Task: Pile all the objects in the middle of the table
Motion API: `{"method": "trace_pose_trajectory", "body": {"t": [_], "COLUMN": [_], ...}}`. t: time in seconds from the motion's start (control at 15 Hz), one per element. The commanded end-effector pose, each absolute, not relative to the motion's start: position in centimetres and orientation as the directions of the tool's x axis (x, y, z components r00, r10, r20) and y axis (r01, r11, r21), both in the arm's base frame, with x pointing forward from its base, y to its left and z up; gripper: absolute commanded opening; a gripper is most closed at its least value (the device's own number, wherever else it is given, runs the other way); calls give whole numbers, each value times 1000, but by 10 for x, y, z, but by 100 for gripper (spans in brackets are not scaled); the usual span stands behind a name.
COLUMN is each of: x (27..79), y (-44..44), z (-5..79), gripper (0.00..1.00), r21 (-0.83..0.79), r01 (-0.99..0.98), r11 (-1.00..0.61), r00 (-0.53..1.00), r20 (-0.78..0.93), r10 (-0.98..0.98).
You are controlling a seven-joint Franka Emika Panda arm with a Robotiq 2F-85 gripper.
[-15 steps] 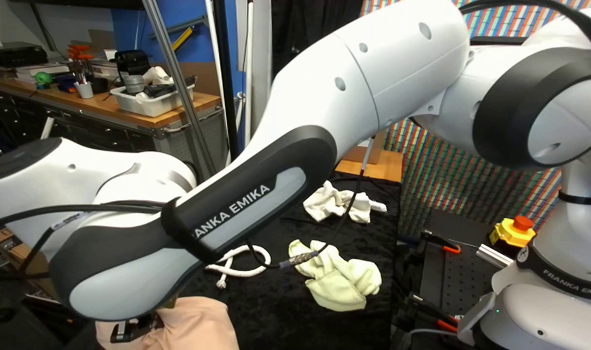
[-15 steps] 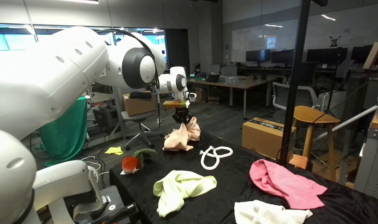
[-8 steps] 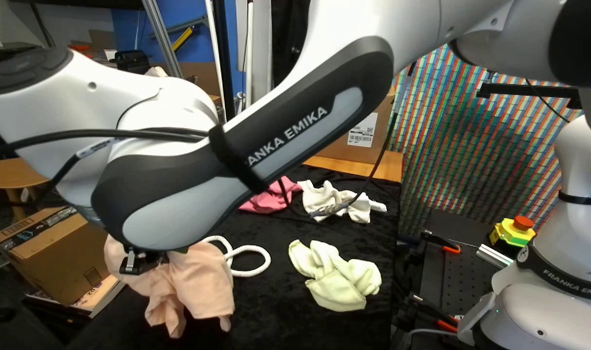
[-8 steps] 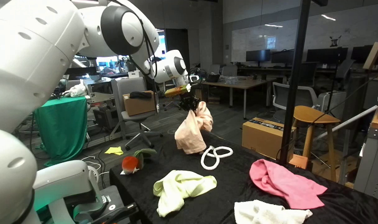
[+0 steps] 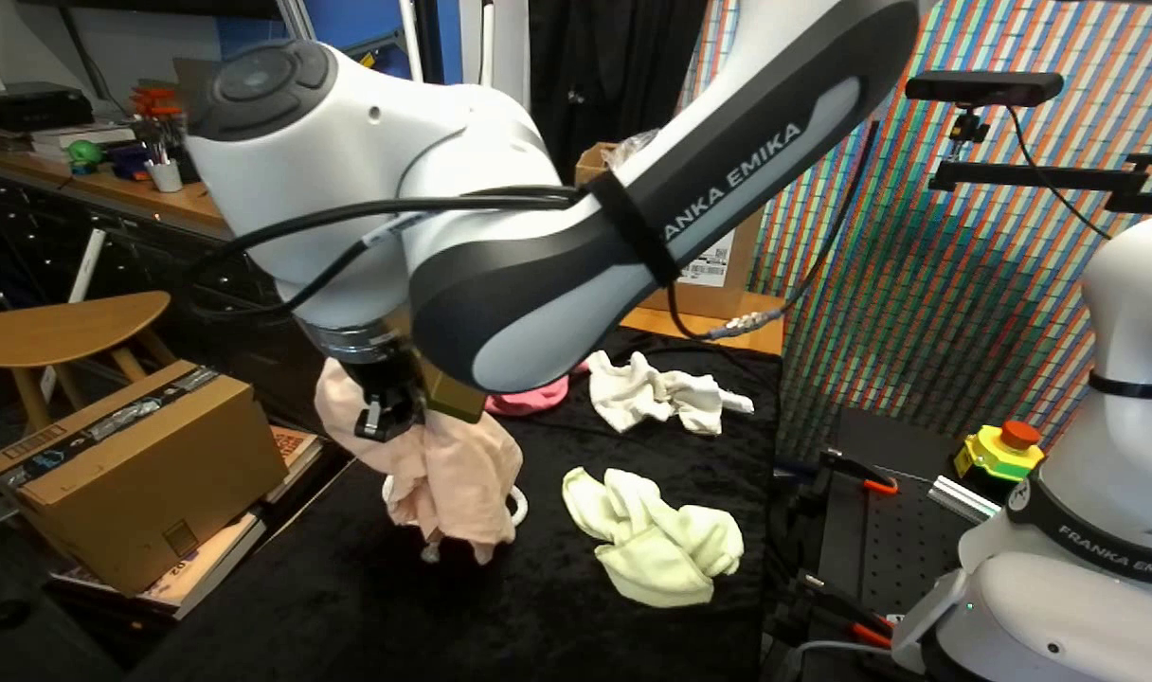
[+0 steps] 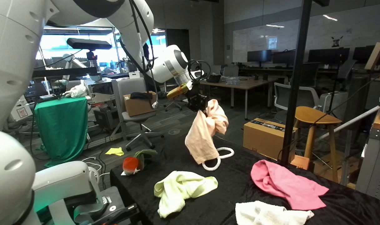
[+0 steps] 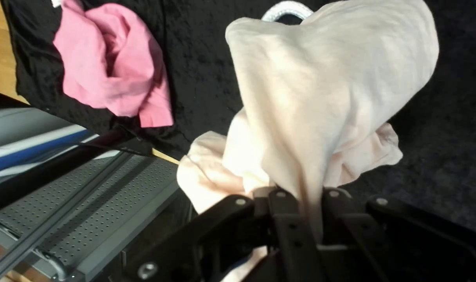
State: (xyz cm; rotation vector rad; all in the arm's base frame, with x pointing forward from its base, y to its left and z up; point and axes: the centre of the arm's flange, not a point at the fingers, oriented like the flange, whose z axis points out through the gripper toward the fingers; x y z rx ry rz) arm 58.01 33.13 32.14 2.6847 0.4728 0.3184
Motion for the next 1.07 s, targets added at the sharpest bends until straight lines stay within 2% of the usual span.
{"method": "trace_pose_trajectory", "body": {"t": [0.0, 0.07, 0.6, 1.0], "x": [541, 538, 520, 492], "y": [287, 281, 238, 216], "z": [322, 319, 316, 320], "gripper": [24, 38, 98, 100], "r21": [440, 441, 380, 253], "r01": [250, 247, 232, 333], "r11": [-863, -863, -896, -908], "r00": [916, 917, 922, 927], "r20": [182, 183, 209, 90], "r10": [358, 356, 327, 365]}}
